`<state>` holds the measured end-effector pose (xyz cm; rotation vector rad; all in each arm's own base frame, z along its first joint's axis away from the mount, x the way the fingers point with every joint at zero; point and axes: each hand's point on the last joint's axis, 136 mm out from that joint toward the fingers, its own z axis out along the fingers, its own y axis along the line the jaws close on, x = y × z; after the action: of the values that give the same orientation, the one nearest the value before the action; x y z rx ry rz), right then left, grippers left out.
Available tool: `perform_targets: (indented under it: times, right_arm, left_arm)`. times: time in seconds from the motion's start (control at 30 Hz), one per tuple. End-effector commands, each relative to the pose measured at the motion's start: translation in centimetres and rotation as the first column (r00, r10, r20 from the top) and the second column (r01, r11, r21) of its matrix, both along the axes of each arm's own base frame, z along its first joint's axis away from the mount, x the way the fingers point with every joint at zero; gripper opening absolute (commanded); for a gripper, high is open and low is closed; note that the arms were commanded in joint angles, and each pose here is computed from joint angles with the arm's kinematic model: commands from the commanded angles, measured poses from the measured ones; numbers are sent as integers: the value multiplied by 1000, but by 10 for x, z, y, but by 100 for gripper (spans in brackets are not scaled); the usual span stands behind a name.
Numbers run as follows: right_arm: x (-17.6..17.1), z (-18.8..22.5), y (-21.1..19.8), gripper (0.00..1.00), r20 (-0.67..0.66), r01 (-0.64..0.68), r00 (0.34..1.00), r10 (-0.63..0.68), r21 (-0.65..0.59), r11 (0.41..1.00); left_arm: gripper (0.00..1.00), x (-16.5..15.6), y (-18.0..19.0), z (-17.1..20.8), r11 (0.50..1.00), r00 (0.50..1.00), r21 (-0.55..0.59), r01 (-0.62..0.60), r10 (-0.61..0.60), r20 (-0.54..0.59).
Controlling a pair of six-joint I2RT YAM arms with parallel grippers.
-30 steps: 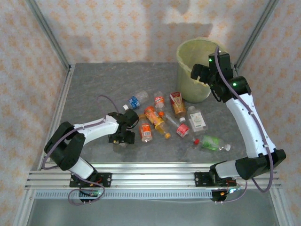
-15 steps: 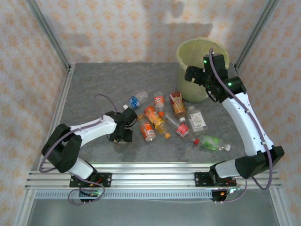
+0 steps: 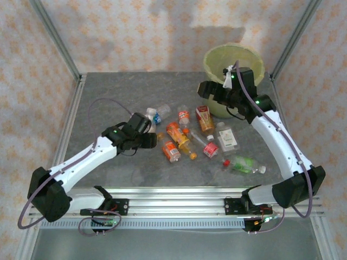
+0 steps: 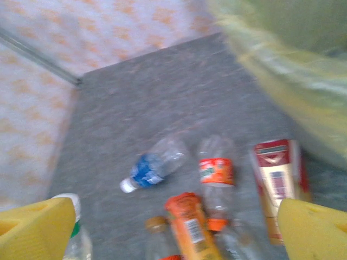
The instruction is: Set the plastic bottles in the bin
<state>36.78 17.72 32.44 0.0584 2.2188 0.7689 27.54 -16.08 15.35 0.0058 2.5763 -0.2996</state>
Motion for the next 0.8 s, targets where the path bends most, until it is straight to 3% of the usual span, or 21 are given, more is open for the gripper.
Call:
perform_targets:
  times: [0.0,0.17,0.33,0.77]
  right_arm:
    - [-11,38,34,93,97,-158,985,143,175,972]
    - [-20,54,63,90,153,-271,958,242,212,939]
    - [-21,65,89,84,188,-345,933,308,214,914]
    - [-10,62,117,78,188,-400,912,365,203,894]
  left_arm:
    - [46,30,-37,67,978,968,-160,135,-96,233]
    - [47,40,-79,116,909,906,-266,321,-213,365]
    - [48,44,-106,137,847,865,-320,424,-275,420]
    - [48,44,-123,139,817,845,-326,475,-319,429]
